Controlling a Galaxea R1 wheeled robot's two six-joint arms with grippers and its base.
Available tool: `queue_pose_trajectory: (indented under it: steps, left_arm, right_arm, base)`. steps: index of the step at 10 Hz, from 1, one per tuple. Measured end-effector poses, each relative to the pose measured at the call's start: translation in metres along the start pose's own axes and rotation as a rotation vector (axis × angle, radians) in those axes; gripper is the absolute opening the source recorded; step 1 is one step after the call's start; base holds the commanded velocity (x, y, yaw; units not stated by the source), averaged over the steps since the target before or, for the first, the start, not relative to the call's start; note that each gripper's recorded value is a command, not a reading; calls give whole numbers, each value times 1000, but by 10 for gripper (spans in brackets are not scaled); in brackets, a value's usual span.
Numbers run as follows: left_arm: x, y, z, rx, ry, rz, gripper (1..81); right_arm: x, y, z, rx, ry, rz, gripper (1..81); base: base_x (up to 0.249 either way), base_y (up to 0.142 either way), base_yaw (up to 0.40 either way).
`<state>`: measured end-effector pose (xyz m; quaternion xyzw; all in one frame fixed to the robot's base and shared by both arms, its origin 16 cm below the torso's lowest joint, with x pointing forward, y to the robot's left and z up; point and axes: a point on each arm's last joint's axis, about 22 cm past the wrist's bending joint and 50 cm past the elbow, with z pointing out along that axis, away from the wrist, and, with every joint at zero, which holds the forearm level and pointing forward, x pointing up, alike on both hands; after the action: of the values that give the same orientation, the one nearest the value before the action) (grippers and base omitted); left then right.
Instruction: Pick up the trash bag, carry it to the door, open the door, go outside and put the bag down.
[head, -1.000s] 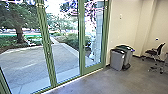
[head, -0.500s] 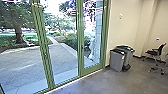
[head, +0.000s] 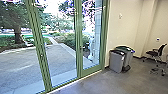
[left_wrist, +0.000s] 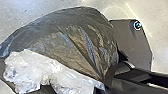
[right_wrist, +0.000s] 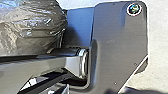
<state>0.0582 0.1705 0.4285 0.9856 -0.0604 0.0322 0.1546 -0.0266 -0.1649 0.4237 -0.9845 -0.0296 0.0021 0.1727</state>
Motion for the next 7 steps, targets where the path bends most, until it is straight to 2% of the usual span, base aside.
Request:
queue_pose_trajectory:
  steps: [7]
  left_arm:
    - [0,-1,0,2,0,0,10]
  right_arm:
    - [0,0,0,0,0,0,811]
  base:
    - [121,-101,0]
